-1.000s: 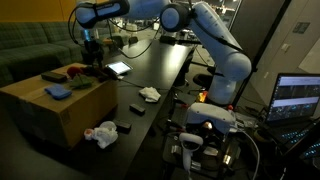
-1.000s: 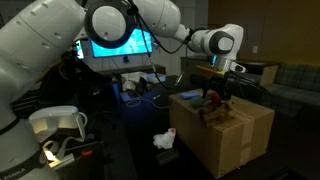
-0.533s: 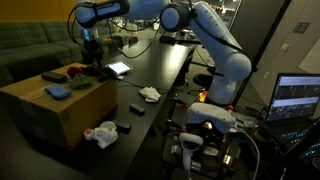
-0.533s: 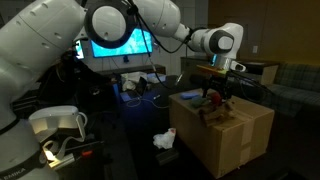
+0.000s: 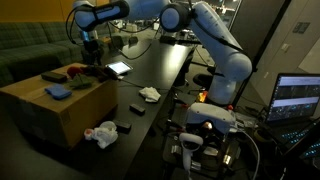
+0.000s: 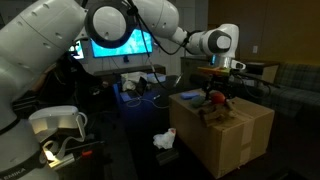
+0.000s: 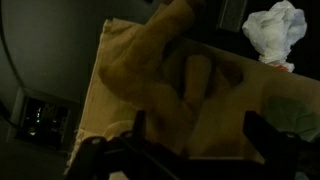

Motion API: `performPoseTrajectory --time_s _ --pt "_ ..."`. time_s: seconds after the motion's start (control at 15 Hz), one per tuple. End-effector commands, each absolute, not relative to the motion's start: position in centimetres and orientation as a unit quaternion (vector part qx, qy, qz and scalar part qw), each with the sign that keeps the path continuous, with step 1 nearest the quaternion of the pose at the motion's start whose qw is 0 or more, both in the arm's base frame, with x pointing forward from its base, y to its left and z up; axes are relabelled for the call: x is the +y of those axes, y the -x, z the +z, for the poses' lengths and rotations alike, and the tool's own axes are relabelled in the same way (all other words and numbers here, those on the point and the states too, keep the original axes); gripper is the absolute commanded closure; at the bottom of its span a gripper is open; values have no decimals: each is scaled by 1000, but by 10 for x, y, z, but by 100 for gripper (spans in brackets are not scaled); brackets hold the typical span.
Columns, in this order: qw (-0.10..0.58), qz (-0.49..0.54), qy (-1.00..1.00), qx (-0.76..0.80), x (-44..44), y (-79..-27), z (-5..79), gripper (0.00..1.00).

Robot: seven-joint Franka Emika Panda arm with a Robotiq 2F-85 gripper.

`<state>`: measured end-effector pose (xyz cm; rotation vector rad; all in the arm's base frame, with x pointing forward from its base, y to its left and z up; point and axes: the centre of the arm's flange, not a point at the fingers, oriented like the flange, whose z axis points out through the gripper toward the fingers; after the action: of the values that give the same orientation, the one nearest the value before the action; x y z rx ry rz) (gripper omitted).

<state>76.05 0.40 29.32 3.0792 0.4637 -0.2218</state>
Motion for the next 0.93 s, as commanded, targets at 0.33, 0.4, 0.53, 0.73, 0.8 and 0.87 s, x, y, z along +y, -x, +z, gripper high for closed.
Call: performPoseTrajectory --time_s 0.33,0.4,0.53,0.73,0.8,0.87 --pt "-8 14 -990 144 -15 -738 245 0" --pt "-8 15 -990 141 -19 -734 238 0" --pt "-8 15 -991 135 -26 -726 234 25" --pt "-11 16 -990 138 -29 -716 257 39" --pt "-9 14 -991 136 -28 -712 267 47" --pt "-4 18 -990 143 -28 -708 275 54"
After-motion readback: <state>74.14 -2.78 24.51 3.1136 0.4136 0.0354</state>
